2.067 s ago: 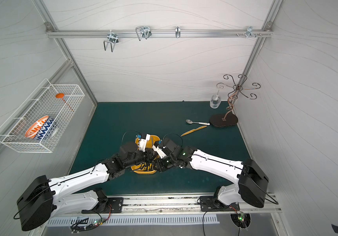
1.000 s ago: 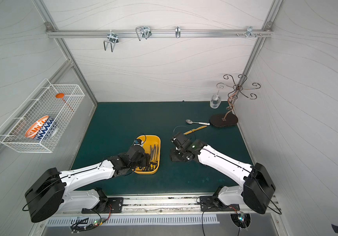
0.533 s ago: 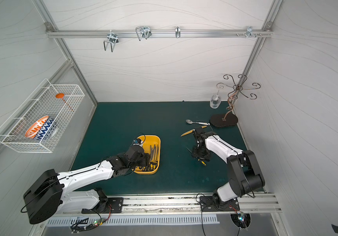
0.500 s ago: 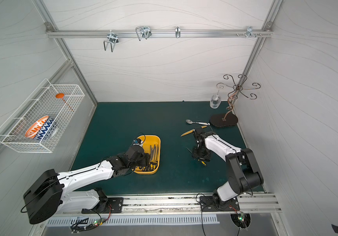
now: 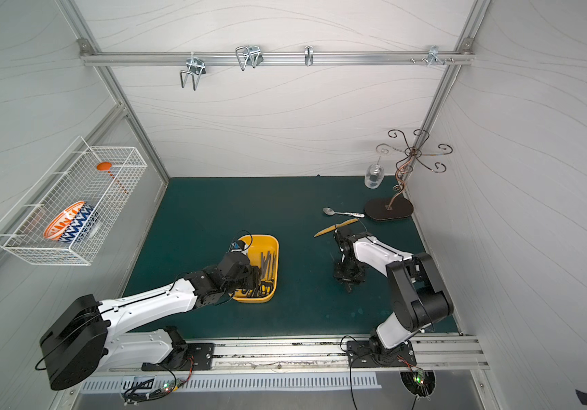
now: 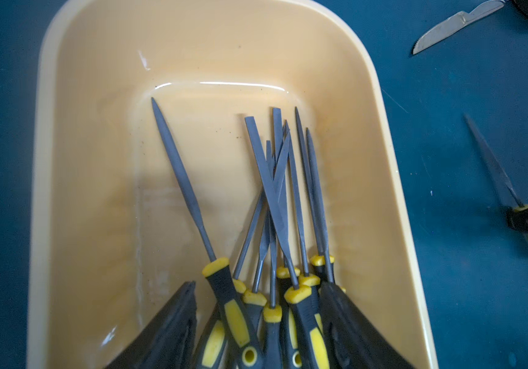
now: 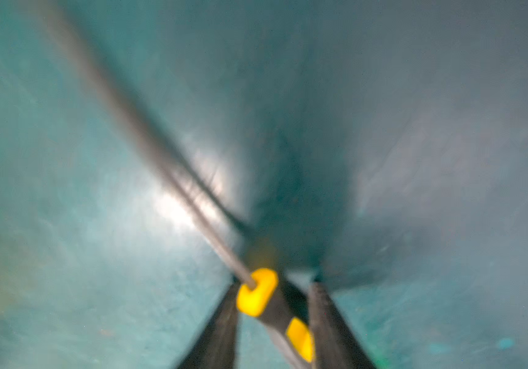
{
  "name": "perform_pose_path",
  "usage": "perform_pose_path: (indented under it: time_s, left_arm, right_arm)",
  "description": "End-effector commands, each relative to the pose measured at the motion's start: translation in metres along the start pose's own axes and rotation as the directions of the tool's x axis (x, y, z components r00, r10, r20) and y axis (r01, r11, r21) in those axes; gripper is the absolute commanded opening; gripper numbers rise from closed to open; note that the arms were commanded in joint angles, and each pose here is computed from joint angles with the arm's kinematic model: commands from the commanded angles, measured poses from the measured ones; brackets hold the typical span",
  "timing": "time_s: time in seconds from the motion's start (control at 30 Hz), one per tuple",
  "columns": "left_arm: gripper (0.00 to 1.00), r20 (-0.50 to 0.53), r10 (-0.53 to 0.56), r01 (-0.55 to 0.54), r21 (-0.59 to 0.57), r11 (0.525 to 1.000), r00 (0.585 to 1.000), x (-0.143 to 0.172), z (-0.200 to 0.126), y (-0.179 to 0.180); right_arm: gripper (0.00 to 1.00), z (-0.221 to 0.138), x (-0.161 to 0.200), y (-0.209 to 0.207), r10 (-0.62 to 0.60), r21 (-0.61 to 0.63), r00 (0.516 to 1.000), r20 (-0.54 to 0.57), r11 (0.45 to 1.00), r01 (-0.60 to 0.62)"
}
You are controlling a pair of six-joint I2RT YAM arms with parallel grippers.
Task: Put the file tool into the storage box
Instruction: Pick up the file tool from the center of the board.
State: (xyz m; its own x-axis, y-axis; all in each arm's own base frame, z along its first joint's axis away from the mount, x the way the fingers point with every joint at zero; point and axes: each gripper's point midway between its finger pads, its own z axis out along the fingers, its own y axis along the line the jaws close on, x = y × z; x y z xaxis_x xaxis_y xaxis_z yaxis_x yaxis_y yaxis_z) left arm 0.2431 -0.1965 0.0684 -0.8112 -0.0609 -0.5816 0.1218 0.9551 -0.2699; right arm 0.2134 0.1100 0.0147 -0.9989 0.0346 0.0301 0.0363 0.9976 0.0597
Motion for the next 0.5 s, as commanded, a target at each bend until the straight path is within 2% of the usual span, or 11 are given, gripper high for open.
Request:
perform_pose_path:
  time_s: [0.0,0.07,0.13,0.2,0.33,0.47]
  left_arm:
    - [0.66,0.048,-0.021,0.018,0.048,0.999,0.999,-0.02,-0.006,-0.015]
    - [0.67,0.052,-0.018,0.015,0.067,0.998,0.998,-0.021,-0.008,-0.019]
    - [0.68,0.062,-0.015,0.008,0.112,0.994,0.998,-0.025,-0.012,-0.027]
    - [0.7,0.084,-0.018,0.001,0.192,0.981,0.996,-0.031,-0.02,-0.041]
    - [0.75,0.131,-0.063,0.009,0.379,0.925,0.989,-0.039,-0.037,-0.068]
    - [0.78,0.154,-0.083,0.002,0.469,0.883,0.985,-0.042,-0.048,-0.081]
  right_arm:
    - [0.19,0.012,0.033,0.018,-0.03,-0.046,0.995,-0.09,0.999,0.026]
    - [0.11,0.01,0.036,0.025,-0.047,-0.06,0.996,-0.081,0.997,0.042]
    - [0.09,0.003,0.036,0.04,-0.074,-0.112,0.996,-0.047,0.991,0.068]
    - [0.09,-0.012,0.038,0.066,-0.12,-0.221,0.993,0.004,0.968,0.118]
    - [0.13,-0.055,0.049,0.124,-0.192,-0.454,0.974,0.119,0.862,0.225]
    - [0.16,-0.083,0.067,0.16,-0.261,-0.567,0.95,0.17,0.763,0.311]
